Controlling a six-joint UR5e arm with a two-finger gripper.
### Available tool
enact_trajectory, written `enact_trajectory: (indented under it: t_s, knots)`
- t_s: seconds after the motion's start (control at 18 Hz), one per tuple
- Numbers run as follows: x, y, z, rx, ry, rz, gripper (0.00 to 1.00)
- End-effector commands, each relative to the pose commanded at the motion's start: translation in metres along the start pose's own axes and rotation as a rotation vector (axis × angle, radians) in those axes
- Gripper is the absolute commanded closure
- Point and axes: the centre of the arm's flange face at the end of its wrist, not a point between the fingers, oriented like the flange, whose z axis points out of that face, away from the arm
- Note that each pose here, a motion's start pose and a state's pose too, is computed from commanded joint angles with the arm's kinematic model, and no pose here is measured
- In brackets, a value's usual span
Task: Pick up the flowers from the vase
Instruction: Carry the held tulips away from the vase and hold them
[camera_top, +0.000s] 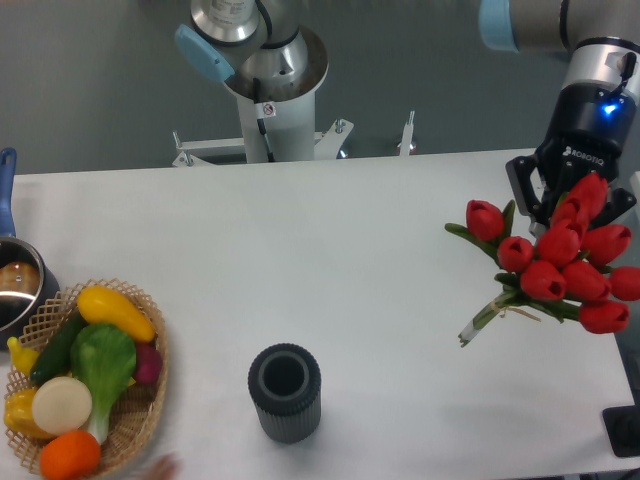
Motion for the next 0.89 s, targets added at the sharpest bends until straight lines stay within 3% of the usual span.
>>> enact_trajectory:
  t_s: [0.56, 0.89]
  knots:
    - [0.033, 0.002, 0.046, -0.258, -0.103, 0.031, 0.84]
    - [0.058, 0.007, 0.071, -0.469, -0.167, 0.23, 0.84]
